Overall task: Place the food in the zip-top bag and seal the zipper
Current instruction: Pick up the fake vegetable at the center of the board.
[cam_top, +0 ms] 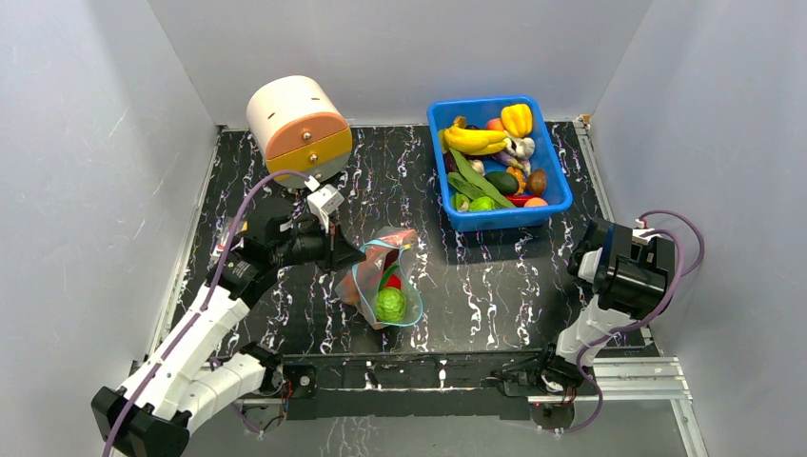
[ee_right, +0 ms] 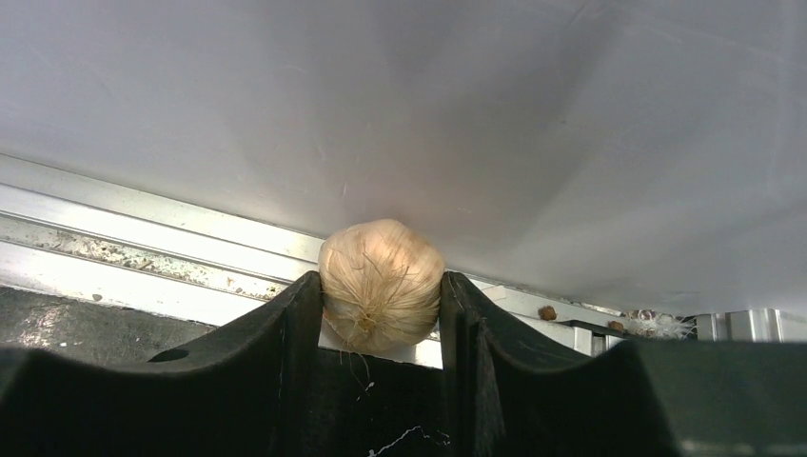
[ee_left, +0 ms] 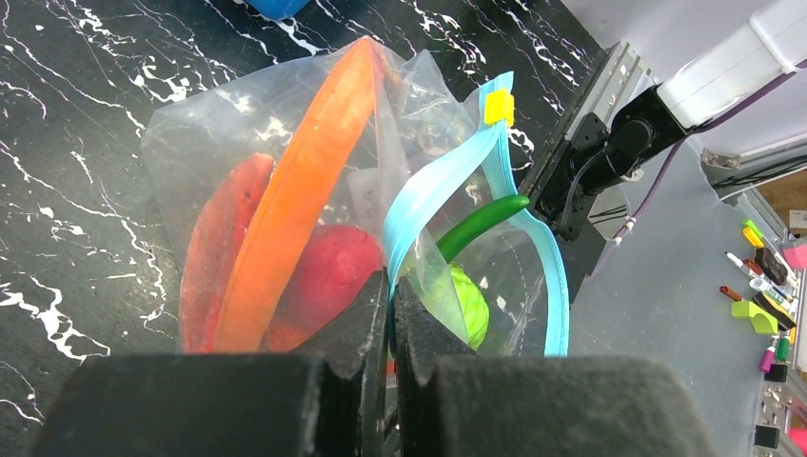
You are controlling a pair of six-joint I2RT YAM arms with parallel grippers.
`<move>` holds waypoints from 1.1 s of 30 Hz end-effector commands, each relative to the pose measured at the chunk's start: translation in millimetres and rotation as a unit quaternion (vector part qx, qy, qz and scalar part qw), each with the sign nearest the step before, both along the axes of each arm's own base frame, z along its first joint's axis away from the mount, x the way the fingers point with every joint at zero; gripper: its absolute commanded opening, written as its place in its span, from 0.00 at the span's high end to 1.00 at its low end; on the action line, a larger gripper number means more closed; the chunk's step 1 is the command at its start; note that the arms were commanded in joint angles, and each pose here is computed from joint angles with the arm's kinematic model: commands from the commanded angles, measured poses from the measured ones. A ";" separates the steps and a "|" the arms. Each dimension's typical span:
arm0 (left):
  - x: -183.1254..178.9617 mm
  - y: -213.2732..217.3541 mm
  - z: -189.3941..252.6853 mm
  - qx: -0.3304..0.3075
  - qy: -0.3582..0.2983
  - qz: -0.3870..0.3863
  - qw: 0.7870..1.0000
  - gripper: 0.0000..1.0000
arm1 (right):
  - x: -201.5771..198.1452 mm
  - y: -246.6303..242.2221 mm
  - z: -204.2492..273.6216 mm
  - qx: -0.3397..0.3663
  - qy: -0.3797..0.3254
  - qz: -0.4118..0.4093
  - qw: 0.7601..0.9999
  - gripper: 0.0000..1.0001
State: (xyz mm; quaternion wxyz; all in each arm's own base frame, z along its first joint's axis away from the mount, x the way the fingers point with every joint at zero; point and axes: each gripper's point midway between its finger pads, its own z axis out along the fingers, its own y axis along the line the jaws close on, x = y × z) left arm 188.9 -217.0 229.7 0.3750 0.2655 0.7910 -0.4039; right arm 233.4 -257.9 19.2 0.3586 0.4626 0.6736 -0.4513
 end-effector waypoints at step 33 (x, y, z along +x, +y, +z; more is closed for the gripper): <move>-8.1 9.9 29.6 -0.018 -0.047 0.021 0.999 1.00 | 83.7 56.5 111.3 -0.062 -0.060 0.117 0.989 0.78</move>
